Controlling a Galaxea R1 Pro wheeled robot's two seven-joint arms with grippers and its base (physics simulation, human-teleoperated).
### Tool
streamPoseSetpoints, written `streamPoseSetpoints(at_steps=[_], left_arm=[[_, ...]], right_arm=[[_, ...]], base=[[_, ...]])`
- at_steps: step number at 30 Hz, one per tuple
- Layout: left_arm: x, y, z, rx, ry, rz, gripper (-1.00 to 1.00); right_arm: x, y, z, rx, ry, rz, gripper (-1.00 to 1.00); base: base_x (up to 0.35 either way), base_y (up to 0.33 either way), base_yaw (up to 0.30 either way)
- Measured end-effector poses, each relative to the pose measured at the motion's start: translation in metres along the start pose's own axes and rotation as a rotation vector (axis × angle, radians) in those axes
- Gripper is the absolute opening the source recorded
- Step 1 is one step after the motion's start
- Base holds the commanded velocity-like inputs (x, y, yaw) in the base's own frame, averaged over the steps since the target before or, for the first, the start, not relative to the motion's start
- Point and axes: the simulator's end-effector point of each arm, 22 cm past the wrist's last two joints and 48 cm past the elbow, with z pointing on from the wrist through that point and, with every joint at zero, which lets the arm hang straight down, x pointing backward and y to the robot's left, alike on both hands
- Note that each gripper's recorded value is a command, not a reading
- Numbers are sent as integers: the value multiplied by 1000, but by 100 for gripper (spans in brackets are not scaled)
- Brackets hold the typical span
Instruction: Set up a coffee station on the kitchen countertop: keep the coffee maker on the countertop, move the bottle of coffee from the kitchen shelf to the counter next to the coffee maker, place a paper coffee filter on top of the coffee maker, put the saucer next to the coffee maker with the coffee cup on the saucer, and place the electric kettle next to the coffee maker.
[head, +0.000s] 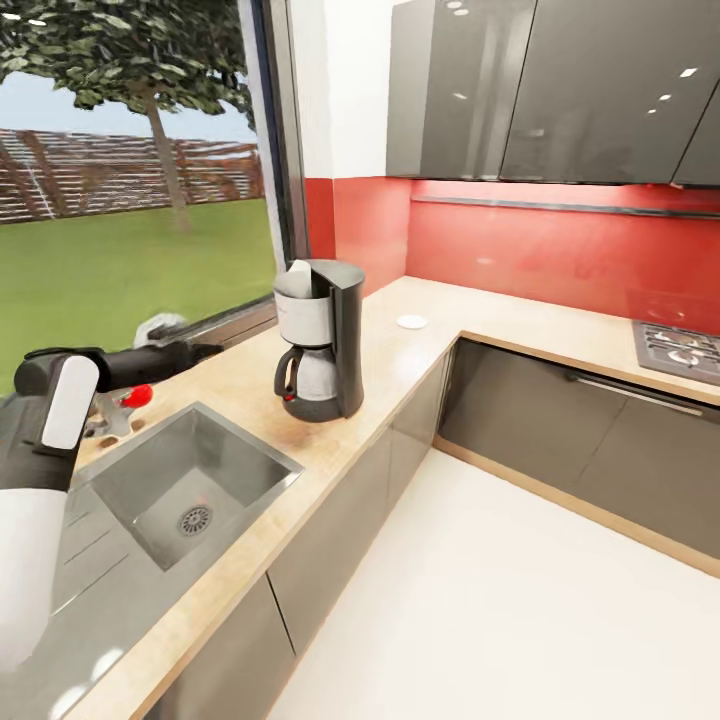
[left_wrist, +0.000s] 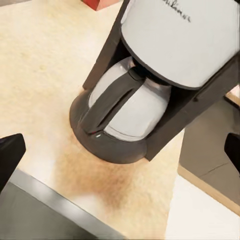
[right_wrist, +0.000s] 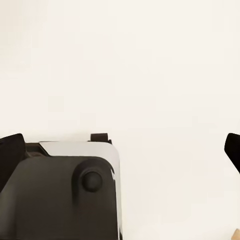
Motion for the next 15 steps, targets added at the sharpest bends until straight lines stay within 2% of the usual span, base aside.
streamPoseSetpoints(at_steps=[4, 7, 12, 15], left_arm=[[25, -11, -10, 24, 15, 67, 100], [62, -30, -9, 49, 64, 138, 100], [74, -38, -11, 61, 76, 165, 100], [81, -43, -8, 67, 91, 178, 100]], right_arm=[[-2, -1, 0, 0, -3, 0, 100], [-1, 0, 0, -1, -2, 1, 100], [-1, 0, 0, 0, -1, 1, 100], [-1, 0, 0, 0, -1, 2, 100]], base=[[0, 0, 2], [0, 0, 128], [0, -14, 246], [0, -177, 272]])
